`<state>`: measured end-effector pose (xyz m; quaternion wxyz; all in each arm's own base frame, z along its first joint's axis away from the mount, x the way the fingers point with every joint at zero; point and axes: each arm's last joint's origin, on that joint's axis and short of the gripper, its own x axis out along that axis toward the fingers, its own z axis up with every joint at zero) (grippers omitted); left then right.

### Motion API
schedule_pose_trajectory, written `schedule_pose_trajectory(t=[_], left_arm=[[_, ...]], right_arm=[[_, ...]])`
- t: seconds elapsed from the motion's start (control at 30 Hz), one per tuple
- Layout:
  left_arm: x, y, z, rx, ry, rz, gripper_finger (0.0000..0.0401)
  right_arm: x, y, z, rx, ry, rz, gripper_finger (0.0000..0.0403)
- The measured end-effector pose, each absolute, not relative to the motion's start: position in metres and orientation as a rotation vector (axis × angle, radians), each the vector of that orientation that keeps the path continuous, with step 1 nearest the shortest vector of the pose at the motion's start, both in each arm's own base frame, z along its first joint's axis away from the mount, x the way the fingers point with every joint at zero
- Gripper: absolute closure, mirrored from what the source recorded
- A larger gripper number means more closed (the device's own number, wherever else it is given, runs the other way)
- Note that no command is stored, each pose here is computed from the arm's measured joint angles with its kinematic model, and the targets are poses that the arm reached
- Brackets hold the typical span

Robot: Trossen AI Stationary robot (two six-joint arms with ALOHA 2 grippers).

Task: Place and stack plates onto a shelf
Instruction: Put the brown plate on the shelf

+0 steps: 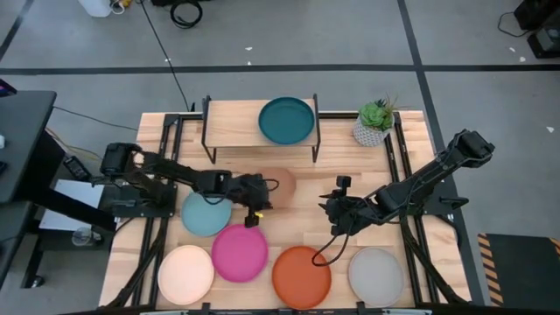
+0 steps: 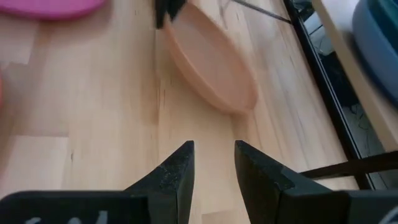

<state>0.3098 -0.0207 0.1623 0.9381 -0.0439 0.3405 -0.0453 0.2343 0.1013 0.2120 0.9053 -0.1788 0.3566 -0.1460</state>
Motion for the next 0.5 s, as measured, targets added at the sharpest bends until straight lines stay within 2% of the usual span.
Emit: schedule_pose_trajectory(t=[0.17, 0.3, 0.4, 0.5], left_arm=[[0.299, -0.027, 0.22, -0.123, 0.554, -0.229, 0.0386], [0.28, -0.032, 0.27, -0.059, 0.401, -0.277, 0.0385], [0.262, -0.03, 0.304, 0.012, 0.296, -0.205, 0.0385], [0.246, -0.022, 0.321, 0.115, 0.31, -0.022, 0.0385]], right_arm=[[0.22, 0.097, 0.228, -0.343, 0.701, -0.325, 0.0282], [0.213, 0.094, 0.237, -0.324, 0.674, -0.332, 0.0282], [0.211, 0.093, 0.24, -0.317, 0.661, -0.339, 0.0282], [0.213, 0.094, 0.24, -0.315, 0.653, -0.34, 0.0282]])
